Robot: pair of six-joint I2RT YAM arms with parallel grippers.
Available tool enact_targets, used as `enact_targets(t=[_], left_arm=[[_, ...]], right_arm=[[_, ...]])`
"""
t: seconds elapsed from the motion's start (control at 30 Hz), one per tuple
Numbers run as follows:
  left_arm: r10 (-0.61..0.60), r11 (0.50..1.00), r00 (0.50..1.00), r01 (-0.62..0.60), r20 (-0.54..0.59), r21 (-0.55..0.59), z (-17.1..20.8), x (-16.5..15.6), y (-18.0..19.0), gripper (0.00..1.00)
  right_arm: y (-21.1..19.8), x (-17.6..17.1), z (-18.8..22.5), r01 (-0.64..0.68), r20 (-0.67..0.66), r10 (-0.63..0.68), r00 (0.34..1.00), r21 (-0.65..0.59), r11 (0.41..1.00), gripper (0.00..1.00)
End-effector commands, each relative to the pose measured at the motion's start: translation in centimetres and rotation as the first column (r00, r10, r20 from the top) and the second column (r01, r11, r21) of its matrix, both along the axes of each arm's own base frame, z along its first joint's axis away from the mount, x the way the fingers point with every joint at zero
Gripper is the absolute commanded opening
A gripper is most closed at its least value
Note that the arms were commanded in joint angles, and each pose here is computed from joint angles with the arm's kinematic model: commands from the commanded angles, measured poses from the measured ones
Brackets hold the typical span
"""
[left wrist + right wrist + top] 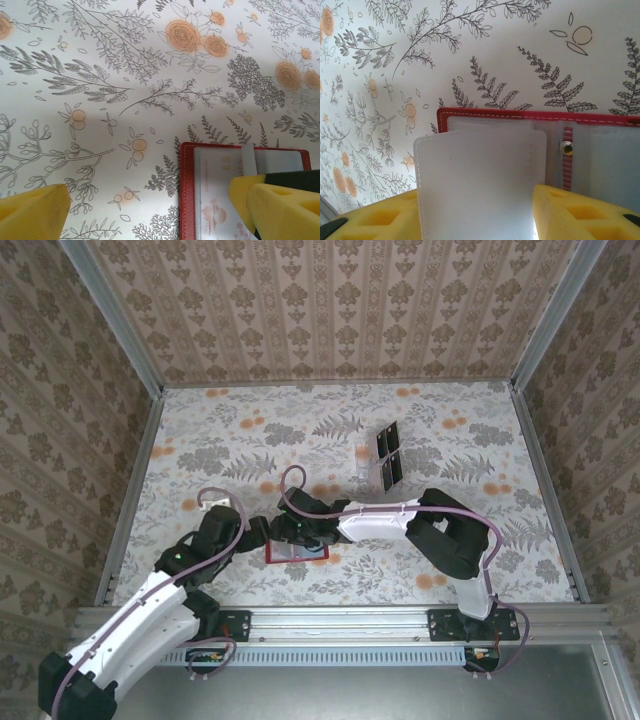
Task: Put the credit cards into the card holder
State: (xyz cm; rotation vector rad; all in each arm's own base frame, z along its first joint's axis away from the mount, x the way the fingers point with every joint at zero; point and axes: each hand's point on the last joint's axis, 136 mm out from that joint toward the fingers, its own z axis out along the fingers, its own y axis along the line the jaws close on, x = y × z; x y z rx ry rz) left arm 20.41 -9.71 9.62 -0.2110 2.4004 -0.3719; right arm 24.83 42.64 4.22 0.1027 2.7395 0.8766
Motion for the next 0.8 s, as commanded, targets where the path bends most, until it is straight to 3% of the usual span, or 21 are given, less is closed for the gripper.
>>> enact_targets(t=[0.0, 0.37, 0.77], left_arm=[[0.024, 1.0, 0.999, -0.024, 0.038, 0.004, 2.2, 0.5, 0.6, 1.0], [0.021, 1.0, 0.998, -0.021, 0.052, 0.003, 3.8, 1.4, 0.5, 1.0], [-0.029, 0.999, 1.0, 0.029, -0.006, -0.021, 2.5, 1.9, -1.1, 1.0]], right_arm=[[-0.2, -0.6, 1.8, -0.013, 0.024, 0.013, 1.0, -0.004, 1.0, 0.55], [0.9, -1.0, -1.5, -0.042, -0.02, 0.041, 0.999, -0.036, 0.998, 0.55], [-1.7, -0.9, -3.0, -0.026, 0.001, 0.027, 1.0, -0.117, 0.993, 0.58]])
